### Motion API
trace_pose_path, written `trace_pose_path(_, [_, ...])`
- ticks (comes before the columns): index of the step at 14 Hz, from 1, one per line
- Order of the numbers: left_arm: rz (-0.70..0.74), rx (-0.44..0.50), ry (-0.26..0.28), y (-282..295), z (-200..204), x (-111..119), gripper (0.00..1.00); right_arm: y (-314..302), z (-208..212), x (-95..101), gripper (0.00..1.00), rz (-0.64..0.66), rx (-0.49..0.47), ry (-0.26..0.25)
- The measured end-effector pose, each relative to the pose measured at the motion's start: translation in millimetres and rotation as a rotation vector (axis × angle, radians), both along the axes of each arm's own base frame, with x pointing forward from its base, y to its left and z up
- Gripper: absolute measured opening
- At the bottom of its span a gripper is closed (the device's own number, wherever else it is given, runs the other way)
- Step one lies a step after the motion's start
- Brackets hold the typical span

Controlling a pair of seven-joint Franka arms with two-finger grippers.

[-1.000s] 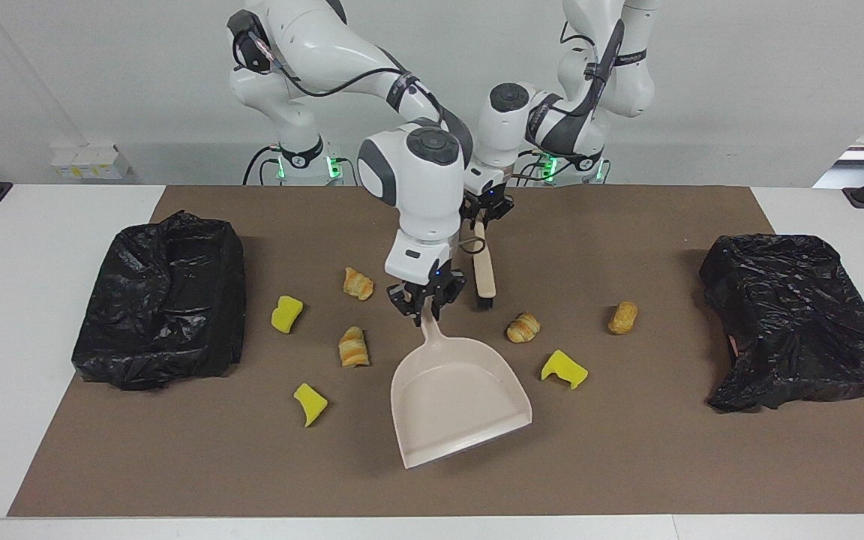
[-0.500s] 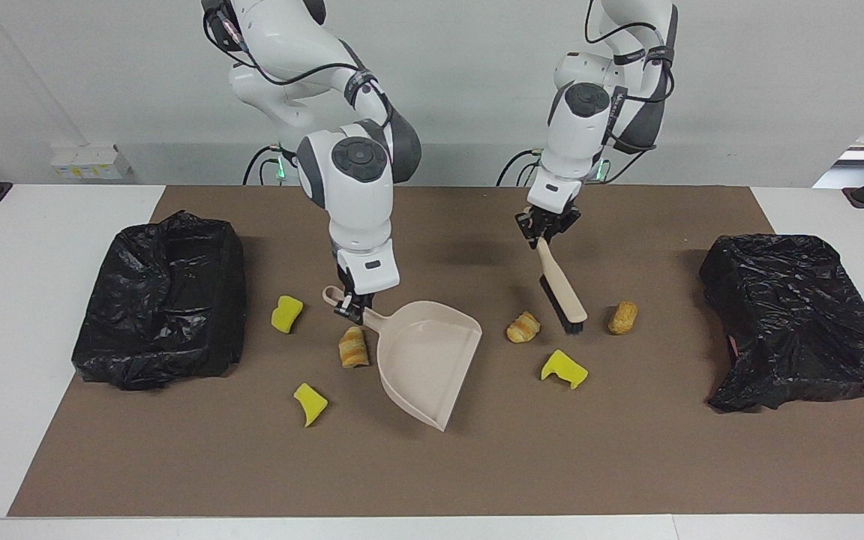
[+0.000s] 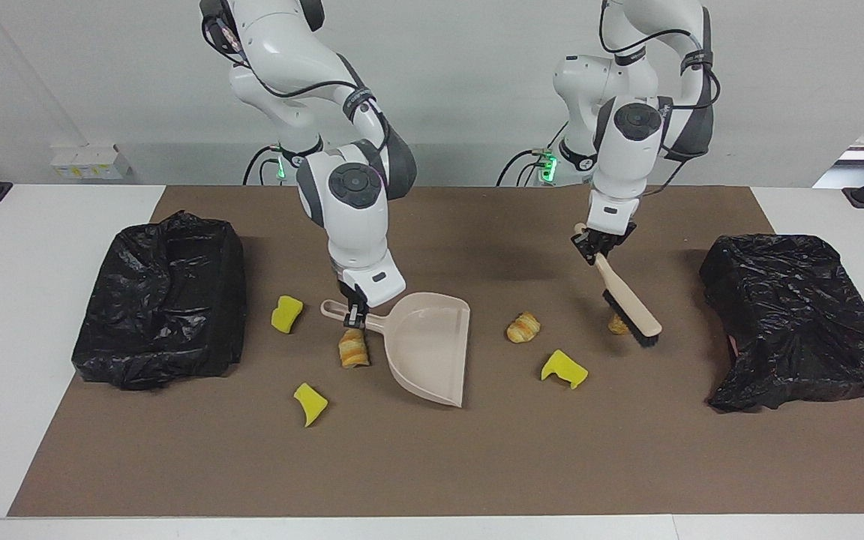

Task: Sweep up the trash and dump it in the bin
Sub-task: 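Sweep rolls and sponges into the dustpan with the left gripper's brush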

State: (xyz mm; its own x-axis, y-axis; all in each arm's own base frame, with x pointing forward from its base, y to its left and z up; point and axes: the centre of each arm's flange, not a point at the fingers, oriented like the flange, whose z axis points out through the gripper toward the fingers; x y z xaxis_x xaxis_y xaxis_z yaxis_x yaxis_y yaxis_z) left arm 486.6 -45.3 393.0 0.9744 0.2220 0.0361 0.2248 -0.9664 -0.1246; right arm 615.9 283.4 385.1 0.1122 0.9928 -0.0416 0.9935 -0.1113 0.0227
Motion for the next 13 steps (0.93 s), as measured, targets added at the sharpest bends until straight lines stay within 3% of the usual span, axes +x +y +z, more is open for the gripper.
trace_pose_path(2, [-0.072, 0.003, 0.043, 24.3, -7.5, 0.3, 0.26, 11.1, -9.0, -4.5, 0.32, 0.018, -0.002, 0.010])
trace_pose_path(6, [-0.216, -0.038, 0.129, 15.0, -41.2, 2.7, 0.26, 18.7, -28.8, -8.5, 0.32, 0.032, -0.009, 0.030])
trace_pose_path(9, [-0.264, -0.129, 0.132, -0.8, -43.9, 7.3, 0.26, 21.0, -30.1, -9.5, 0.32, 0.036, -0.005, 0.023])
trace_pose_path(13, [-0.270, -0.257, 0.126, -71.1, -40.7, -0.9, 0.26, 21.9, -30.2, -9.9, 0.32, 0.037, -0.005, 0.023])
